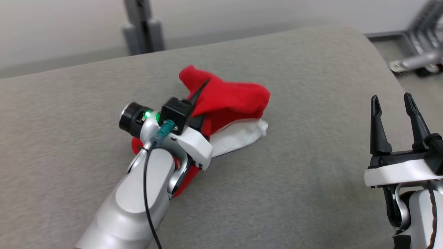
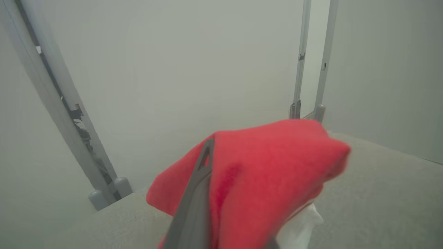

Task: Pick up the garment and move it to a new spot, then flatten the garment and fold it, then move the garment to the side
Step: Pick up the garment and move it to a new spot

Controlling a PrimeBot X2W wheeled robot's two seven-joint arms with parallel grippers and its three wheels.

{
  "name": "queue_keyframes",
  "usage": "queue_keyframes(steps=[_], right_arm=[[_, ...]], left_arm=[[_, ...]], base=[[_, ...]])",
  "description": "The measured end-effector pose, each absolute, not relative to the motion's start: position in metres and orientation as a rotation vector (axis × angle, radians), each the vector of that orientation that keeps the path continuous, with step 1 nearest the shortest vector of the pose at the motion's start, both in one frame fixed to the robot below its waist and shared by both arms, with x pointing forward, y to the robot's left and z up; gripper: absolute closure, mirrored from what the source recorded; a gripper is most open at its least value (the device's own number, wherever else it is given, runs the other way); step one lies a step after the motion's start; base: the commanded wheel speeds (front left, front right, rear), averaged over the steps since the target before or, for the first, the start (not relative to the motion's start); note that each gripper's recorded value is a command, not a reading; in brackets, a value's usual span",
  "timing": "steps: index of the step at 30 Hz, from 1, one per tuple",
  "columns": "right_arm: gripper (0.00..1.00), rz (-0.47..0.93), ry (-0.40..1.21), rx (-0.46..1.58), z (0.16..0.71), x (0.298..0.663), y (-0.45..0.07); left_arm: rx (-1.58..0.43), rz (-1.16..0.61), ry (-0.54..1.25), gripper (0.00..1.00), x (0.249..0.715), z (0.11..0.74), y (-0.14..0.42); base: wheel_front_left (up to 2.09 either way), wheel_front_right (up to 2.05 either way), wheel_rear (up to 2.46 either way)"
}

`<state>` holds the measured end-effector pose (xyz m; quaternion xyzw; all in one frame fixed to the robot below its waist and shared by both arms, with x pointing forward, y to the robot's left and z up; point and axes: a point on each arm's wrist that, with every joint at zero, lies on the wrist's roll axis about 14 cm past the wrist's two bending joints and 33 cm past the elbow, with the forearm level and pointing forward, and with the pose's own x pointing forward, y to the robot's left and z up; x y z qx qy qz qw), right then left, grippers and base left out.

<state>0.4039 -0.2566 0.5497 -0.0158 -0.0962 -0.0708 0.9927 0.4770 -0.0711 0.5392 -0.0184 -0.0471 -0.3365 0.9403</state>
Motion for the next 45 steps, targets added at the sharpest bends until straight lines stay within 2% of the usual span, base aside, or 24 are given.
queue_keyframes(steps=[3, 4, 5, 6, 12, 20, 34, 40, 45], right_arm=[[0.00, -0.197, -0.179, -0.035, 0.547, 0.393, -0.276], [0.00, -0.218, -0.173, -0.036, 0.545, 0.389, -0.282], [0.00, -0.233, -0.166, -0.038, 0.543, 0.385, -0.287], [0.00, -0.249, -0.159, -0.038, 0.541, 0.382, -0.292], [0.00, -0.306, -0.125, -0.047, 0.533, 0.367, -0.310], [0.00, -0.245, -0.118, -0.036, 0.528, 0.374, -0.289], [0.00, -0.046, -0.195, -0.006, 0.549, 0.403, -0.221], [0.00, 0.020, -0.227, 0.008, 0.560, 0.407, -0.196], [0.00, 0.072, -0.253, 0.010, 0.568, 0.407, -0.178]], left_arm=[[-0.003, -0.756, -0.024, 1.00, 0.469, 0.508, -0.099], [0.003, -0.782, -0.002, 0.82, 0.467, 0.500, -0.107], [0.023, -0.809, 0.020, 0.30, 0.463, 0.489, -0.115], [0.041, -0.840, 0.047, 0.00, 0.457, 0.477, -0.123], [0.058, -0.905, 0.159, 0.00, 0.442, 0.437, -0.142], [0.026, -0.804, 0.125, 0.00, 0.451, 0.460, -0.112], [0.099, -0.622, 0.102, 0.00, 0.433, 0.473, -0.017], [0.088, -0.464, 0.045, 0.00, 0.439, 0.495, 0.039], [-0.010, -0.279, -0.037, 0.00, 0.443, 0.524, 0.087]], base=[[0.00, 0.00, 0.00], [0.00, 0.00, 0.00], [0.00, 0.00, 0.00], [0.00, 0.00, 0.00], [0.00, 0.00, 0.00], [0.00, 0.00, 0.00], [0.00, 0.00, 0.00], [0.00, 0.00, 0.00], [0.00, 0.00, 0.00]])
